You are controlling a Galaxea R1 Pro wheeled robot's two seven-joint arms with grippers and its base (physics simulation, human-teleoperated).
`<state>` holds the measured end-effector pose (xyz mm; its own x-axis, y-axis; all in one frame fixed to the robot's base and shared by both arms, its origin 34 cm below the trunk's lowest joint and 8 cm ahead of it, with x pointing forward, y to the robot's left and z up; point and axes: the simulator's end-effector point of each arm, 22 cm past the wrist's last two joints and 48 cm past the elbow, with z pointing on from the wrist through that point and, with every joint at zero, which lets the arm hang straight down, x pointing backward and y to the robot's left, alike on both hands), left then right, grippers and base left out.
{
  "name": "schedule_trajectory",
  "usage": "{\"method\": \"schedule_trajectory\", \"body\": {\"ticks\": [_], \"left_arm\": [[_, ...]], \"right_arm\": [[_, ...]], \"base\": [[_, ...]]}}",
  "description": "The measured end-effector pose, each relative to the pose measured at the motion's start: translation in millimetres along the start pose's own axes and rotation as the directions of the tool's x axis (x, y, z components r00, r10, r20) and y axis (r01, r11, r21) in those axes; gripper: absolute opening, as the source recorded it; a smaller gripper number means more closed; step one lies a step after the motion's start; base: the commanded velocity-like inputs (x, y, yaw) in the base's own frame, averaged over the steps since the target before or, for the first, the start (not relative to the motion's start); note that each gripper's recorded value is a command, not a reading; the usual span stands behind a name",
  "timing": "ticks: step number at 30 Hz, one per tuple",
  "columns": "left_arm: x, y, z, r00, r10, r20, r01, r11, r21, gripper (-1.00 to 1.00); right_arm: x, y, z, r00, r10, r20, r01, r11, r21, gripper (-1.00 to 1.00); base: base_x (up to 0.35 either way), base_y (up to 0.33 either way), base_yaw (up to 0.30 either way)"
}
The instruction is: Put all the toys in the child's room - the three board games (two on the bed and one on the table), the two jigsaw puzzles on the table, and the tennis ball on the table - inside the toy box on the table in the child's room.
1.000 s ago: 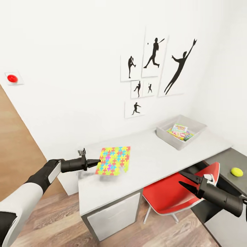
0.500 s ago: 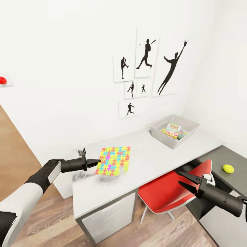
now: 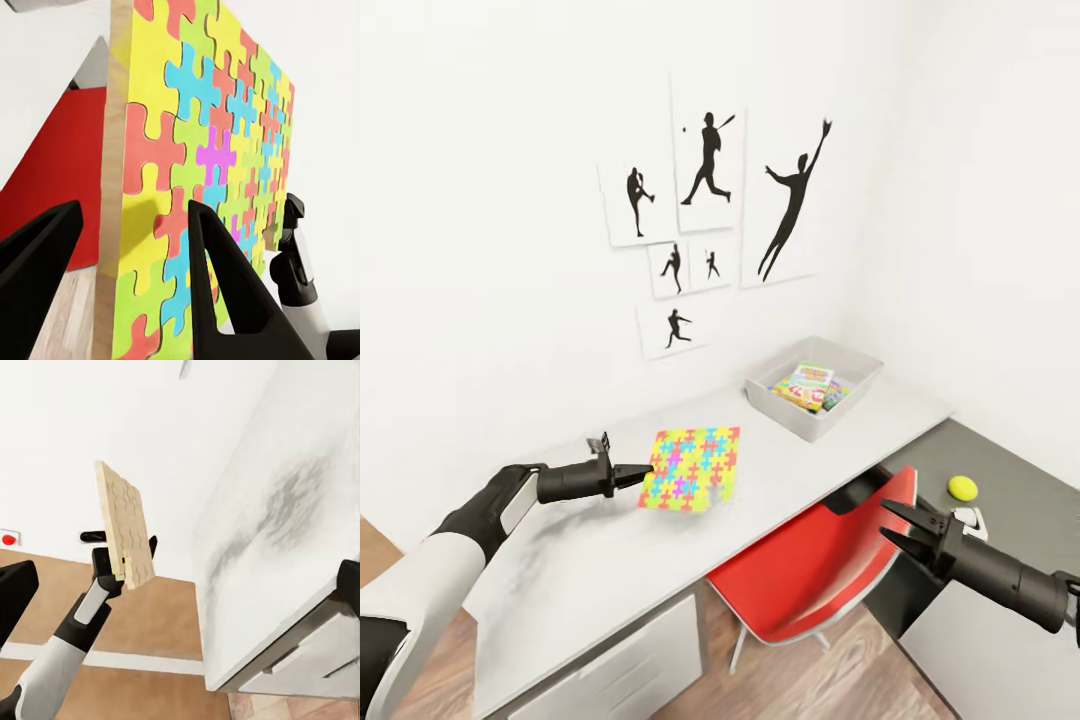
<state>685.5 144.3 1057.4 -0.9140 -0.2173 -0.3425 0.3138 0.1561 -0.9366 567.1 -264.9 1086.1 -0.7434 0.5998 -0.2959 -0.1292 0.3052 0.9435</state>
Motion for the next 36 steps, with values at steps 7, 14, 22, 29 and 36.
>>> {"method": "schedule_trajectory", "body": {"ticks": [7, 14, 22, 29, 36], "left_arm": [[-0.1, -0.2, 0.1, 1.0, 0.0, 0.001, 0.0, 1.0, 0.001, -1.0], [0.1, -0.2, 0.1, 1.0, -0.001, 0.001, 0.001, 1.0, 0.004, -1.0], [2.5, 1.3, 0.2, 1.0, -0.005, 0.0, 0.005, 1.0, 0.004, -1.0], [2.5, 1.3, 0.2, 1.0, -0.005, 0.0, 0.005, 1.0, 0.004, -1.0], [2.6, 1.0, 0.4, 1.0, -0.005, 0.0, 0.005, 1.0, 0.005, -1.0]], "right_arm": [[0.3, 0.0, 0.3, 1.0, 0.0, -0.001, 0.0, 1.0, 0.0, 1.0], [0.3, -0.3, 0.6, 1.0, 0.001, -0.002, -0.001, 1.0, 0.0, 1.0], [0.3, -0.3, 0.6, 1.0, 0.001, -0.002, -0.001, 1.0, 0.0, 1.0], [0.3, -0.4, 0.6, 1.0, 0.001, -0.002, -0.001, 1.0, 0.0, 1.0], [0.3, -0.3, 0.6, 1.0, 0.001, -0.002, -0.001, 1.0, 0.0, 1.0]], "base": [[0.236, -0.201, -0.031], [0.124, -0.098, -0.001], [0.004, -0.062, 0.0], [0.0, -0.013, 0.0], [0.026, -0.025, 0.0]]}}
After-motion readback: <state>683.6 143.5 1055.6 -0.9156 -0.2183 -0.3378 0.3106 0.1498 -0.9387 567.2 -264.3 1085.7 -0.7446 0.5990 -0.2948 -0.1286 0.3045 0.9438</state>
